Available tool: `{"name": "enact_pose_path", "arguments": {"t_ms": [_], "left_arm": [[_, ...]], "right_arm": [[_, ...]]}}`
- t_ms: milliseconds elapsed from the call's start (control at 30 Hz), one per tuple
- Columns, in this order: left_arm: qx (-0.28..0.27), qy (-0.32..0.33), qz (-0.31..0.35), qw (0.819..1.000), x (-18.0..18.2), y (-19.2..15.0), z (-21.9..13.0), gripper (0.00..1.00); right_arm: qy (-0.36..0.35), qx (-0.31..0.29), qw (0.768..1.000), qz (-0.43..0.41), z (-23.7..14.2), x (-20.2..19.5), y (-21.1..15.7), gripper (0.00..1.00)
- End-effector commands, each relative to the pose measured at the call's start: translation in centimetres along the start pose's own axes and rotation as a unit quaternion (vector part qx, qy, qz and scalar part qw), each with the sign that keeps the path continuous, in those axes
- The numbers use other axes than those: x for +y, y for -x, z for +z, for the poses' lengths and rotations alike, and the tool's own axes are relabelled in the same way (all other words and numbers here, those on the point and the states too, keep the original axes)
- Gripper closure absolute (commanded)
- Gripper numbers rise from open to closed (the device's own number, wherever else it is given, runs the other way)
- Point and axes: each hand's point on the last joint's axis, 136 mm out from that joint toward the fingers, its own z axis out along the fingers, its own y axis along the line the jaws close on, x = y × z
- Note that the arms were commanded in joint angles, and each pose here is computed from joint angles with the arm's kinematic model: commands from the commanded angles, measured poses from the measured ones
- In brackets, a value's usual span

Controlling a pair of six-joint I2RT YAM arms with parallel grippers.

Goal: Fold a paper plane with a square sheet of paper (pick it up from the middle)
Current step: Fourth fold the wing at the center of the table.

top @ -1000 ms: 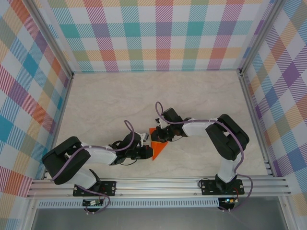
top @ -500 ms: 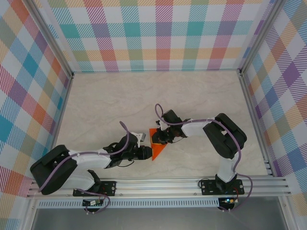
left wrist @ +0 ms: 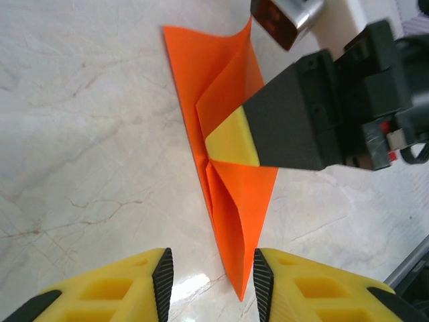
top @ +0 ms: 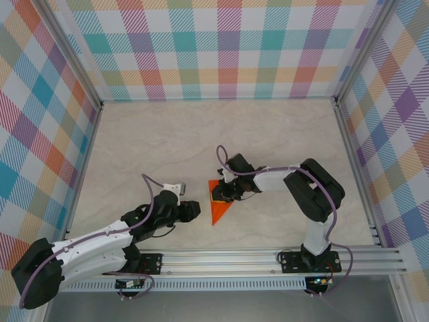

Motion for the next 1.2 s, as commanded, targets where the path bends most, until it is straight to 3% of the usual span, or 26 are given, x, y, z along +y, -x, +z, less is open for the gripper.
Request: {"name": "enact_pose_path", "arguments": {"t_ms": [0, 300, 633, 933, 1167], "left_arm": [[0.035, -0.022, 0.005, 0.999, -1.1, -1.1, 1.0, 0.59], [0.081, -0.058, 0.003, 0.995, -4.1, -1.2, 5.1, 0.58], [0.101, -0.025, 0.001, 0.995, -3.3, -2.1, 8.0, 0.64], [0.09, -0.004, -0.007, 0.996, -2.0, -2.2, 8.5, 0.86], [0.081, 0.053, -0.048, 0.994, 1.7, -3.6, 7.8, 0.97]], "right_arm": [[0.012, 0.007, 1.0, -0.013, 0.0, 0.5, -0.4, 0.87], [0.011, 0.004, 1.0, -0.012, -0.2, 0.5, -0.4, 0.86], [0.014, 0.004, 1.0, -0.012, -0.2, 0.7, -0.4, 0.86], [0.016, 0.004, 1.0, -0.014, -0.2, 0.9, -0.2, 0.85], [0.012, -0.018, 0.999, -0.026, -1.7, 2.2, 0.6, 0.81]]}}
